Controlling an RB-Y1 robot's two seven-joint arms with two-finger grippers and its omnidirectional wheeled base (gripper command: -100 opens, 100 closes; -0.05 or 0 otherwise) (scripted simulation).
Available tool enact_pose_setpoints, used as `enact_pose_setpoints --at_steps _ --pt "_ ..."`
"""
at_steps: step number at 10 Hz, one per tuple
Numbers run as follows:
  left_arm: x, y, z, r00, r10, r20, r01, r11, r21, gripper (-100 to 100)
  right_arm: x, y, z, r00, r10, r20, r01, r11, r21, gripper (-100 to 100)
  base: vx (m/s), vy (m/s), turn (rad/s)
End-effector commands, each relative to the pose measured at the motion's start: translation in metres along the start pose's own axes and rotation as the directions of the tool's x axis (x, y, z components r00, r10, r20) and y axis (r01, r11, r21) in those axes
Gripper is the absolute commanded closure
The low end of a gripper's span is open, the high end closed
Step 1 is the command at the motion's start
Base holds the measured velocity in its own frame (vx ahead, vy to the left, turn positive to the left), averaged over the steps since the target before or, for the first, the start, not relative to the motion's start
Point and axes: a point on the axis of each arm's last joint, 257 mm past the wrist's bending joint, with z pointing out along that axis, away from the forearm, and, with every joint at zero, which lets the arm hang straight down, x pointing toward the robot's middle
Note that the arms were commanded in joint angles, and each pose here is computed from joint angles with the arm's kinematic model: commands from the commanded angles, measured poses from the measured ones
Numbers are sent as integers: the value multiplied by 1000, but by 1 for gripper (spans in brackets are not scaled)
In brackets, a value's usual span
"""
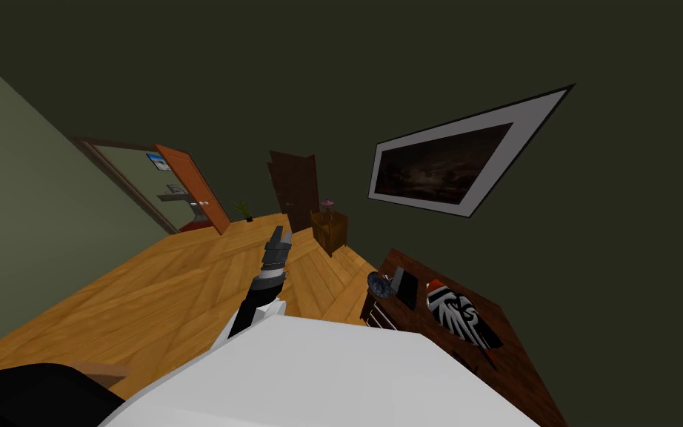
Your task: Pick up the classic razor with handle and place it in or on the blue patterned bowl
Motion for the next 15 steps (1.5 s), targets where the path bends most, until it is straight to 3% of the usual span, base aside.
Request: enact_pose_setpoints --at_steps 1,5,9,12,15 --pt "0 0 0 1000 0 0 0 1000 0 0 17 -11 -4 1000 -7 -30 8 1000 23 100 47 233 -65" --pt "0 0 0 1000 0 0 0 1000 0 0 59 -52 -19 994 -24 -107 34 994 101 100 72 240 -54" --pt "0 0 0 1000 0 0 0 1000 0 0 75 -78 -30 989 -30 -146 52 987 151 100 82 228 -40" --pt "0 0 0 1000 0 0 0 1000 0 0 62 -91 -32 990 -37 -139 61 982 179 100 89 194 -21" --pt "0 0 0 1000 0 0 0 1000 0 0 15 -83 -27 996 -38 -76 51 983 176 100 118 143 1"
